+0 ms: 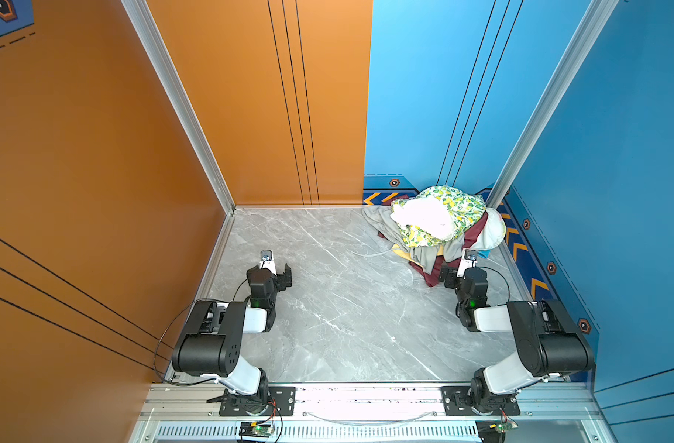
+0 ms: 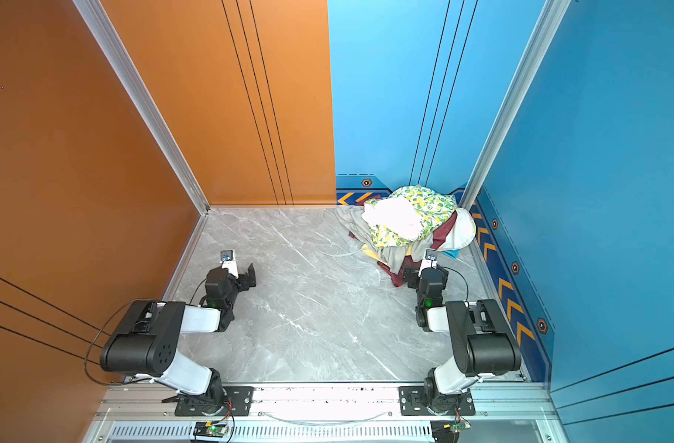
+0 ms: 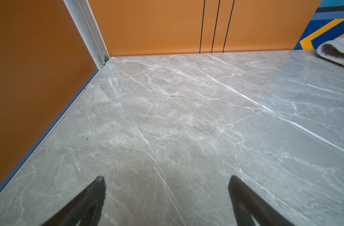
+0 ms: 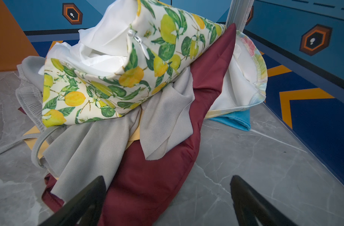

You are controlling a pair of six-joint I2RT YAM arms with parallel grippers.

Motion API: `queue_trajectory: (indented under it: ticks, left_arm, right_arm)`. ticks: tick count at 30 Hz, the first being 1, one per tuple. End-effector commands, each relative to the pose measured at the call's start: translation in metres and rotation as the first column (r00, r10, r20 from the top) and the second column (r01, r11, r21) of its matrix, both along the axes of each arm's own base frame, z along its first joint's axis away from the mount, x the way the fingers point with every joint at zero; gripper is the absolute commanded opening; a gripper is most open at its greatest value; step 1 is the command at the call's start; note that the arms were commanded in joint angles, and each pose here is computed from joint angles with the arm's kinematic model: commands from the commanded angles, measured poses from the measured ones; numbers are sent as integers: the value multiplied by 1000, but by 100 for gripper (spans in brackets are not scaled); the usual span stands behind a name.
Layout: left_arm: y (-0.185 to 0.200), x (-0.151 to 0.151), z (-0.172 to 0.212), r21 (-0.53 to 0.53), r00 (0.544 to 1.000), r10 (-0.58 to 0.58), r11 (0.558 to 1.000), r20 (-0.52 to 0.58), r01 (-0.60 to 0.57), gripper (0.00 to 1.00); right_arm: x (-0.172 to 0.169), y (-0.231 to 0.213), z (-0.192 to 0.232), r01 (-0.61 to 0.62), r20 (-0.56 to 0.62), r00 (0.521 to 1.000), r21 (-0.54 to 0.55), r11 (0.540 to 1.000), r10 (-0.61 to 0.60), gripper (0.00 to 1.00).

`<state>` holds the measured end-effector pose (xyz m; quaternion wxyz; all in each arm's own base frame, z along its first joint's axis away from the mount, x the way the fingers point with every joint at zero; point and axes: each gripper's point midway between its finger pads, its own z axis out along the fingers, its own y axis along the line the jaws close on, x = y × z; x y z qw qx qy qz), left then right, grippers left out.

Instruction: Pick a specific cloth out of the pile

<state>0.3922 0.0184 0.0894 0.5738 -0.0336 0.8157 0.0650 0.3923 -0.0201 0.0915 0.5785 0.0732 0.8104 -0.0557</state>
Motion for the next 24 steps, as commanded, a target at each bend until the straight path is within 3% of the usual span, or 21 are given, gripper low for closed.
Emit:
queue_trajectory:
  ticks: [1, 17, 24]
  left_arm:
    - [-5, 3, 1, -5, 1000, -19, 1000, 0, 19, 98]
    - [-3, 4, 0, -21, 1000, -27, 999, -2, 27, 98]
    - [-11, 4, 1, -48, 996, -88, 995, 3, 88, 98]
  right_arm:
    - [1, 2, 2, -17, -4, 1000, -3, 1000, 17, 100]
    - [-3, 4, 4, 1, 12, 1000, -43, 999, -1, 100]
    - [-8, 8, 6, -4, 38, 999, -62, 998, 6, 100]
